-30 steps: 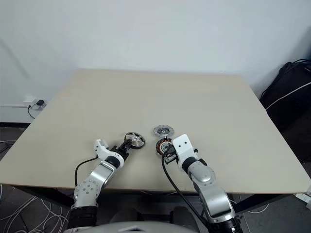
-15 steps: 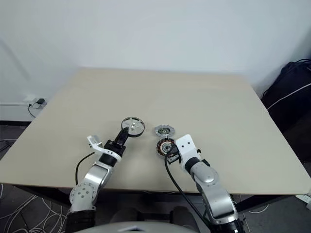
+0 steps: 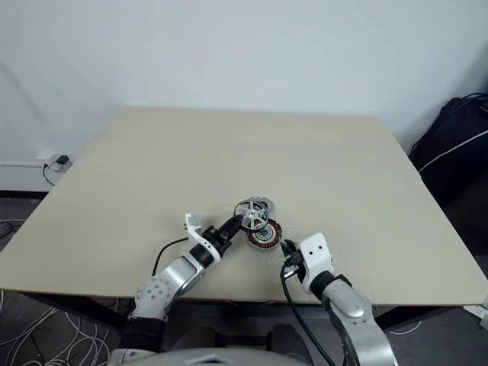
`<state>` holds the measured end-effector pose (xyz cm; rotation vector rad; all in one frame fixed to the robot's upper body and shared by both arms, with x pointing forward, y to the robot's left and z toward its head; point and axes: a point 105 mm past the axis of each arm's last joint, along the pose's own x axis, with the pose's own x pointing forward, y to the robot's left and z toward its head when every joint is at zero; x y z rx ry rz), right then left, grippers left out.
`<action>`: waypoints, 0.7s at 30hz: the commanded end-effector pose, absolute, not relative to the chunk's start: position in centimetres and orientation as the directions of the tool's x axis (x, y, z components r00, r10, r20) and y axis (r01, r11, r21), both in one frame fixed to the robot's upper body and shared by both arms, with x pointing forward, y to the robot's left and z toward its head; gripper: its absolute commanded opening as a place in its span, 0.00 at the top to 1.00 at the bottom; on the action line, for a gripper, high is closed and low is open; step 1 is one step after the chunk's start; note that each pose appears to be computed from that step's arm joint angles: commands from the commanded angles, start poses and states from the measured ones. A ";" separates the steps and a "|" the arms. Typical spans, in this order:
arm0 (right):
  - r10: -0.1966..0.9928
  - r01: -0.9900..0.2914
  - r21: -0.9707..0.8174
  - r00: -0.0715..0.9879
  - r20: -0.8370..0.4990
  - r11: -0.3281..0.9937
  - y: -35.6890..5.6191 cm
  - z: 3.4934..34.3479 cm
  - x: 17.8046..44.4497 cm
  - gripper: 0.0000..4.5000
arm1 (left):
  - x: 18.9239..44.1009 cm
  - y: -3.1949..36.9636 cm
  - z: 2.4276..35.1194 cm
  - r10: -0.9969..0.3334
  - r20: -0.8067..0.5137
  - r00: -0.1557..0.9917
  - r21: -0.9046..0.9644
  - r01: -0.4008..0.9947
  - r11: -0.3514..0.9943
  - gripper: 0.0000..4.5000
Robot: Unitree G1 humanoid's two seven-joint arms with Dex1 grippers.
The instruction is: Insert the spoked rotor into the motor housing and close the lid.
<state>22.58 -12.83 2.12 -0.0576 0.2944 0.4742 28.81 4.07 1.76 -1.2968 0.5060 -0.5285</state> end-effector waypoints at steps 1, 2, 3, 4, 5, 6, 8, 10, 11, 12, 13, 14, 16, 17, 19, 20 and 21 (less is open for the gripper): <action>0.410 -0.421 -0.023 0.893 -0.184 0.907 -13.0 3.1 22.8 0.91 | 29.3 -0.7 4.6 -0.686 0.082 0.723 -0.988 0.150 0.040 0.91; 0.402 -0.412 -0.026 0.899 -0.172 0.911 -13.1 3.0 22.7 0.91 | 29.2 -1.0 4.5 -0.694 0.080 0.716 -0.988 0.147 0.038 0.91; 0.398 -0.408 -0.029 0.902 -0.165 0.912 -13.1 3.0 22.6 0.91 | 29.2 -1.1 4.4 -0.697 0.079 0.712 -0.989 0.146 0.037 0.91; 0.391 -0.400 -0.028 0.907 -0.158 0.916 -13.2 2.9 22.5 0.91 | 29.1 -1.4 4.3 -0.706 0.079 0.704 -0.989 0.143 0.032 0.91; 0.387 -0.396 -0.029 0.909 -0.152 0.918 -13.2 2.8 22.3 0.91 | 28.9 -1.6 4.2 -0.713 0.080 0.697 -0.990 0.141 0.026 0.91; 0.382 -0.390 -0.029 0.912 -0.146 0.920 -13.3 2.7 22.2 0.91 | 28.8 -1.9 4.2 -0.720 0.084 0.689 -0.990 0.139 0.017 0.91; 0.376 -0.382 -0.026 0.916 -0.139 0.924 -13.5 2.6 22.0 0.91 | 28.6 -2.2 4.3 -0.729 0.090 0.678 -0.991 0.137 0.005 0.91; 0.378 -0.385 -0.023 0.915 -0.138 0.923 -13.6 2.5 21.8 0.91 | 28.4 -2.5 4.3 -0.743 0.097 0.662 -0.991 0.136 -0.009 0.91; 0.381 -0.387 -0.023 0.914 -0.138 0.922 -13.6 2.5 21.7 0.91 | 28.3 -2.7 4.3 -0.752 0.103 0.651 -0.990 0.137 -0.017 0.91; 0.382 -0.388 -0.022 0.914 -0.138 0.921 -13.7 2.5 21.6 0.91 | 28.1 -3.0 4.3 -0.763 0.105 0.638 -0.990 0.138 -0.021 0.91; 0.381 -0.388 -0.023 0.914 -0.138 0.921 -13.7 2.5 21.6 0.91 | 28.0 -3.2 4.3 -0.770 0.105 0.629 -0.990 0.139 -0.022 0.91; 0.380 -0.387 -0.027 0.914 -0.139 0.922 -13.7 2.4 21.6 0.91 | 27.9 -3.4 4.2 -0.775 0.104 0.623 -0.990 0.136 -0.023 0.91; 0.377 -0.385 -0.036 0.916 -0.139 0.922 -13.8 2.4 21.6 0.91 | 27.8 -3.5 4.0 -0.779 0.095 0.619 -0.992 0.128 -0.019 0.91; 0.376 -0.384 -0.036 0.916 -0.138 0.923 -13.9 2.4 21.6 0.91 | 27.8 -3.6 3.7 -0.782 0.080 0.617 -0.993 0.120 -0.007 0.91; 0.377 -0.385 -0.036 0.916 -0.138 0.922 -13.9 2.4 21.6 0.91 | 27.9 -3.7 3.0 -0.786 0.039 0.617 -0.994 0.105 0.034 0.91; 0.377 -0.385 -0.037 0.916 -0.137 0.922 -13.9 2.4 21.6 0.91 | 28.0 -3.7 2.8 -0.784 0.030 0.620 -0.994 0.100 0.041 0.91; 0.375 -0.383 -0.038 0.917 -0.137 0.923 -13.9 2.5 21.6 0.91 | 28.0 -3.7 2.7 -0.783 0.030 0.621 -0.994 0.100 0.041 0.91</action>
